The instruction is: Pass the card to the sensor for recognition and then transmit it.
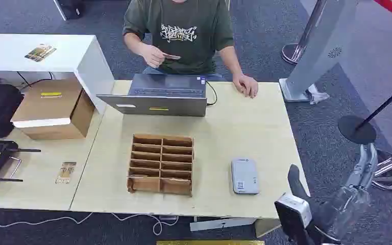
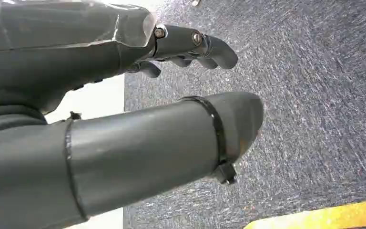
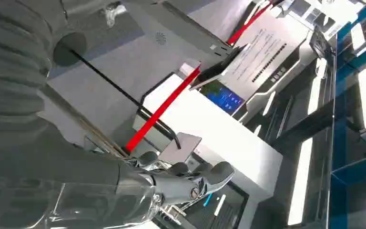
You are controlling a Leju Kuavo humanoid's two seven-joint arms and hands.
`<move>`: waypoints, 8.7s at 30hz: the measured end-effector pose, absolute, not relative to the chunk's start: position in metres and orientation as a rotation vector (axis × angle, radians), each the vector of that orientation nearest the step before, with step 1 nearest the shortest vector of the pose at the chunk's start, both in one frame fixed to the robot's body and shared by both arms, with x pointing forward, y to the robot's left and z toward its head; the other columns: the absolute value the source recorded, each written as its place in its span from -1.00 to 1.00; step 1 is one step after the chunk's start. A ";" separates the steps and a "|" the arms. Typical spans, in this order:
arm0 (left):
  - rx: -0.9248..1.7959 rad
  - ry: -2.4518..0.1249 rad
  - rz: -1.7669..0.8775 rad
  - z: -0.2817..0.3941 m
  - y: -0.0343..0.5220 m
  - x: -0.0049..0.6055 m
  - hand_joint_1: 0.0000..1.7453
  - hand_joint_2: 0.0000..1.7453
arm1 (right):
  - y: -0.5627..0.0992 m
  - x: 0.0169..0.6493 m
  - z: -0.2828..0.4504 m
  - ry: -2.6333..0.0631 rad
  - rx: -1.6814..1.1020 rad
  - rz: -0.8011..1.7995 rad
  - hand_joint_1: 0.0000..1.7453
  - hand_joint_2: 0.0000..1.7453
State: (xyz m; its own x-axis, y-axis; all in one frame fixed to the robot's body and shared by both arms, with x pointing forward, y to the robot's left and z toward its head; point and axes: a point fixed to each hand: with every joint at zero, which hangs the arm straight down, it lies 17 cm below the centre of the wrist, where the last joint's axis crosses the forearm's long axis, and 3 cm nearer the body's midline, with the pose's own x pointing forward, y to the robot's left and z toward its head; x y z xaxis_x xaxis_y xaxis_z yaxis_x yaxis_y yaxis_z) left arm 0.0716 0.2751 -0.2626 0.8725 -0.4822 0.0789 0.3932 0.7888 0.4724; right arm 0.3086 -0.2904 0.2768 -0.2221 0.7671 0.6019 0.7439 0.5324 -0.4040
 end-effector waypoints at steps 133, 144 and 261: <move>0.459 -0.274 -0.539 -0.264 0.282 0.097 -1.00 -1.00 | -0.093 0.593 0.366 -1.907 -1.014 0.894 1.00 1.00; 0.459 -0.274 -0.539 -0.264 0.282 0.097 -1.00 -1.00 | -0.096 0.593 0.368 -1.908 -1.024 0.890 1.00 1.00; 0.447 -0.224 -0.395 -0.266 0.279 0.067 -1.00 -1.00 | -0.326 0.477 0.077 -1.439 -0.239 -0.153 1.00 1.00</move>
